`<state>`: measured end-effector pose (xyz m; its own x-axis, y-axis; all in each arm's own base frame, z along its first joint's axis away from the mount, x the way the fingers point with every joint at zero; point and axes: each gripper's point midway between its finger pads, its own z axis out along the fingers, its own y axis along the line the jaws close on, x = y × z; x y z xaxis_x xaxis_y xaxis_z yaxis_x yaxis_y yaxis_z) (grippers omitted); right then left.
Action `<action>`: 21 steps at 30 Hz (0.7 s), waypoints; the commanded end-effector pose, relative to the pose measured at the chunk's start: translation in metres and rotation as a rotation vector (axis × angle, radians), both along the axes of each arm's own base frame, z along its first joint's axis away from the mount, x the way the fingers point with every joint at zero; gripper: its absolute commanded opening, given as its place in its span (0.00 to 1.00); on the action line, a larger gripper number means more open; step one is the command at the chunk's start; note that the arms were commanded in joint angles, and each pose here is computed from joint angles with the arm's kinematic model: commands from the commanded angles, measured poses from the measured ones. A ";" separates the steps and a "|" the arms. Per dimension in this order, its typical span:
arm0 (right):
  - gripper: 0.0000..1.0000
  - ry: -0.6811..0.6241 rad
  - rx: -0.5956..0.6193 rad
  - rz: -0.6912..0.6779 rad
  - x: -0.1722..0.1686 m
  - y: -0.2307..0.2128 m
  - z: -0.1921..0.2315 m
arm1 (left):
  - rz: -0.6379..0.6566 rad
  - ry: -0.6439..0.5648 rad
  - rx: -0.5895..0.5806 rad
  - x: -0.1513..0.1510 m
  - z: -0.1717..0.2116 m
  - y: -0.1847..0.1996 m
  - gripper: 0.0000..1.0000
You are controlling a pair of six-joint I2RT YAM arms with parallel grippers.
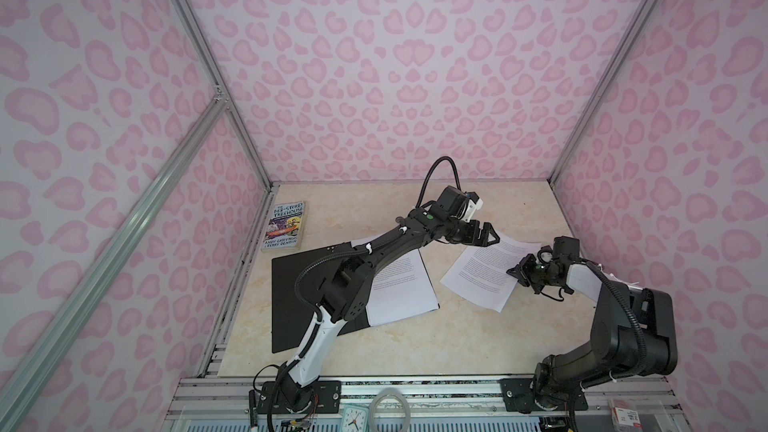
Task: Put the files into the folder
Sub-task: 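Lift the sheet edge with the right gripper while the left reaches toward it, then carry the raised sheet with the right gripper over the folder stack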
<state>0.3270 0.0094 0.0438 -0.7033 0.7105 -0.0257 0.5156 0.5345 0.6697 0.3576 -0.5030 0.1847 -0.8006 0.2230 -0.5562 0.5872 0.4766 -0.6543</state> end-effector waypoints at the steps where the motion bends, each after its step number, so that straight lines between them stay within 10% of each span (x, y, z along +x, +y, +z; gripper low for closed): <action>1: 0.00 -0.012 0.005 0.018 0.000 0.002 0.008 | 0.025 -0.383 -0.266 -0.011 0.164 0.023 0.98; 11: 0.00 -0.127 -0.062 0.091 0.032 0.009 0.076 | 0.197 -0.701 -0.389 -0.048 0.228 0.105 0.98; 21: 0.00 -0.264 -0.241 0.402 0.058 0.116 0.154 | 0.571 -0.603 -0.125 -0.051 0.153 0.219 0.98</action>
